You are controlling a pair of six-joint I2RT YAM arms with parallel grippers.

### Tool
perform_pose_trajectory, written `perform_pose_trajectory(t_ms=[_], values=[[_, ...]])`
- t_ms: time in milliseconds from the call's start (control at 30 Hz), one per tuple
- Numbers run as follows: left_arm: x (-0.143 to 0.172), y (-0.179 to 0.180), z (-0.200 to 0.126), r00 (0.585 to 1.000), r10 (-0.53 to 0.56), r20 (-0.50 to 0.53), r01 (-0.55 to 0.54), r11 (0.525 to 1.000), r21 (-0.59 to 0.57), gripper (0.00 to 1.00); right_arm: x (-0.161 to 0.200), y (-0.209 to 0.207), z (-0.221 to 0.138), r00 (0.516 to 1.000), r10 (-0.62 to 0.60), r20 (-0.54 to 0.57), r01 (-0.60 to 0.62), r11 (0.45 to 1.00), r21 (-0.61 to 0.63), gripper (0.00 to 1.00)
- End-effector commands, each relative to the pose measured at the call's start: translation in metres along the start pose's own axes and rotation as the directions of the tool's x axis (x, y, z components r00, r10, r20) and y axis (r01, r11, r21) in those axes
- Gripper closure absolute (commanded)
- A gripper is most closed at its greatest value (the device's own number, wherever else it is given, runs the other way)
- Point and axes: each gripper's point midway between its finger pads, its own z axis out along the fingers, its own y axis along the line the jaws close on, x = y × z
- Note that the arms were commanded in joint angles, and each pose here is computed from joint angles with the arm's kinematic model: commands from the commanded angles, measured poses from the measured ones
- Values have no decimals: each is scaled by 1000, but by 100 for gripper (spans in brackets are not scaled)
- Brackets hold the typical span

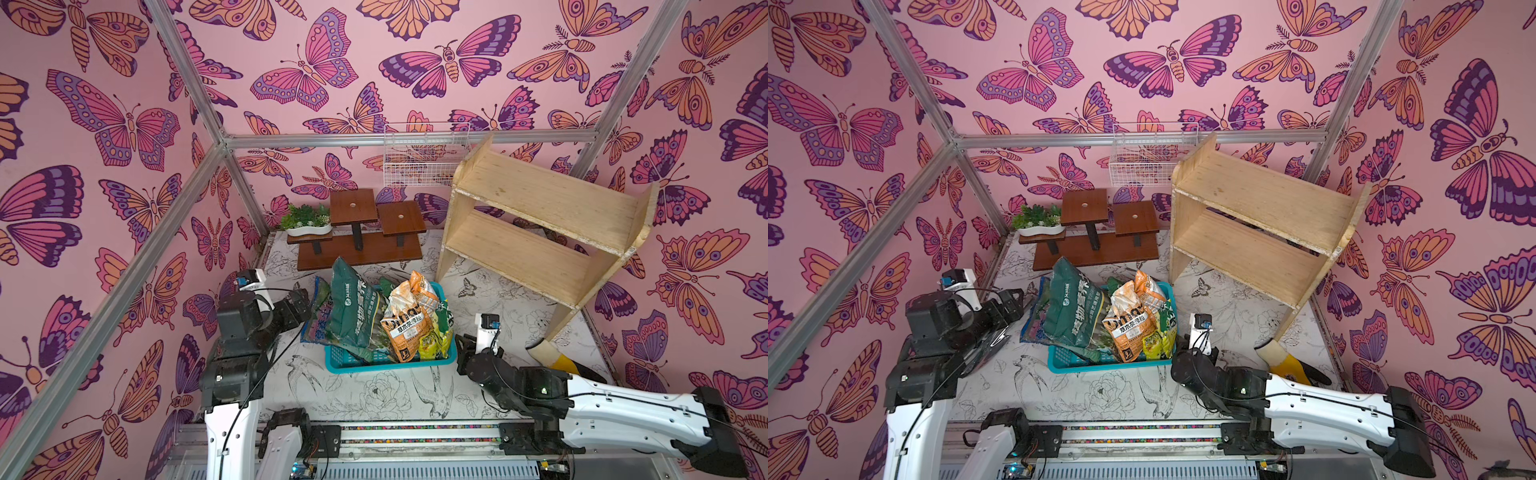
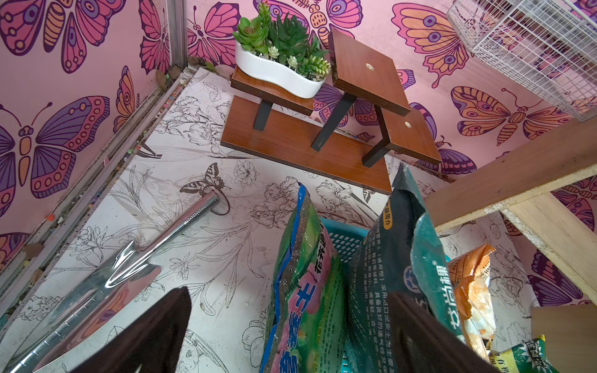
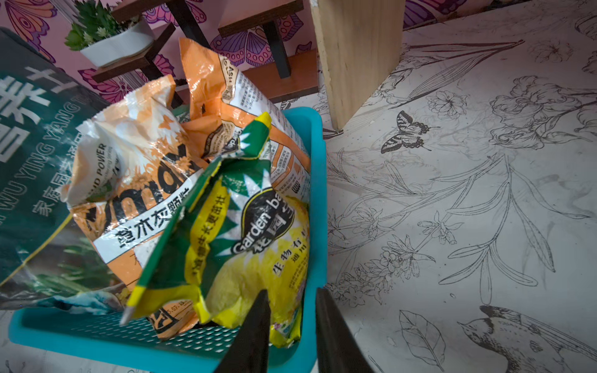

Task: Take down the fertilizer bag from the shelf
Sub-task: Adjust the fertilizer bag in the storage box, then reset both arms

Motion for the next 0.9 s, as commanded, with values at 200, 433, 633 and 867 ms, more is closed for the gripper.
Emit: perform_pose_trajectory(t_ms=[200, 433, 633, 867], values=[[-2, 0, 0, 1000, 5, 12, -5, 1000, 4, 0, 16, 37, 35, 992, -99, -80, 99, 995, 0, 81], [-3, 3, -1, 1000, 4, 21, -4, 1000, -11, 0, 52, 43, 57, 979, -97, -179, 107, 993, 48, 95], [-7, 28, -21, 978, -157, 135, 176, 975, -135, 0, 31, 40, 35, 986, -104, -130, 112, 992, 54, 95], [5, 82, -53, 846, -281, 453, 413, 883, -224, 0, -12, -23, -13, 998, -63, 14, 61, 990, 128, 44]])
